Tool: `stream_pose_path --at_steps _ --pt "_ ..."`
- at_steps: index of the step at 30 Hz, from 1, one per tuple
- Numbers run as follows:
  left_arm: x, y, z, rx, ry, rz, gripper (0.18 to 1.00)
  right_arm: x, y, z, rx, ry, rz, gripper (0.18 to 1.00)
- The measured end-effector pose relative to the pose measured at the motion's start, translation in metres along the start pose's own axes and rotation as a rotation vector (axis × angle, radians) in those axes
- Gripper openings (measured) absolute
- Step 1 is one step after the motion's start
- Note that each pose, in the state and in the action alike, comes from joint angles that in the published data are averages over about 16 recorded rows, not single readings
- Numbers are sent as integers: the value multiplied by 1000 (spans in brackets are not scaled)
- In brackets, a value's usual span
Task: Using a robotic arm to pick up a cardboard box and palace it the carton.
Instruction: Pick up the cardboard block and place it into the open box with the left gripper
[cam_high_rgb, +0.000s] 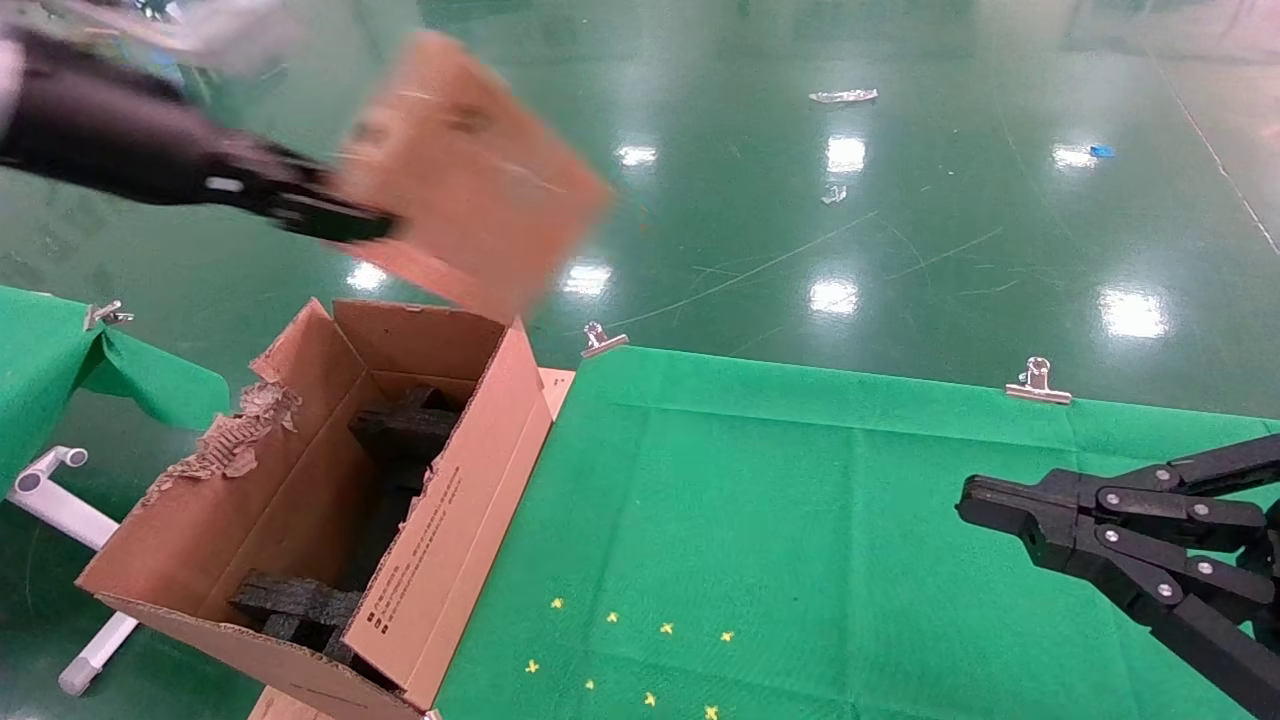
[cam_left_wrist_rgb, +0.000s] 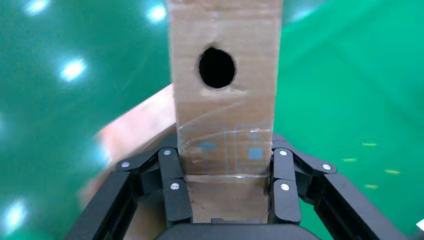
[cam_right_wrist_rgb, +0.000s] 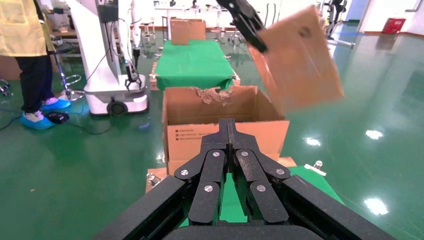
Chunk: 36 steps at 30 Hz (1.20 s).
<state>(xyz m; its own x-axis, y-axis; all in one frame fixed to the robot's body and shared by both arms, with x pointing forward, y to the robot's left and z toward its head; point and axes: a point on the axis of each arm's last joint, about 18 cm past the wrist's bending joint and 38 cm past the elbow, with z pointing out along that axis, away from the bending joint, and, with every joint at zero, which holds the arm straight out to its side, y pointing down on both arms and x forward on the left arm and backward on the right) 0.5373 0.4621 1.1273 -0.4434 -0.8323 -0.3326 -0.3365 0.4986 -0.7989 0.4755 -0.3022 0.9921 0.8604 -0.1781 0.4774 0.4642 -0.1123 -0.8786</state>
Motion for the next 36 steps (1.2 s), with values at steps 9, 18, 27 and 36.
stream_pose_path --at_steps 9,18,27,36 --pt "-44 84 -21 -128 -140 -191 348 0 0 0 0 0 0 192" --pt "-51 146 7 -240 -173 -338 344 0 0 0 0 0 0 191" --pt "-52 186 42 -292 -210 -431 341 0 0 0 0 0 0 191" --pt "-52 207 66 -352 -253 -454 335 0 0 0 0 0 0 191"
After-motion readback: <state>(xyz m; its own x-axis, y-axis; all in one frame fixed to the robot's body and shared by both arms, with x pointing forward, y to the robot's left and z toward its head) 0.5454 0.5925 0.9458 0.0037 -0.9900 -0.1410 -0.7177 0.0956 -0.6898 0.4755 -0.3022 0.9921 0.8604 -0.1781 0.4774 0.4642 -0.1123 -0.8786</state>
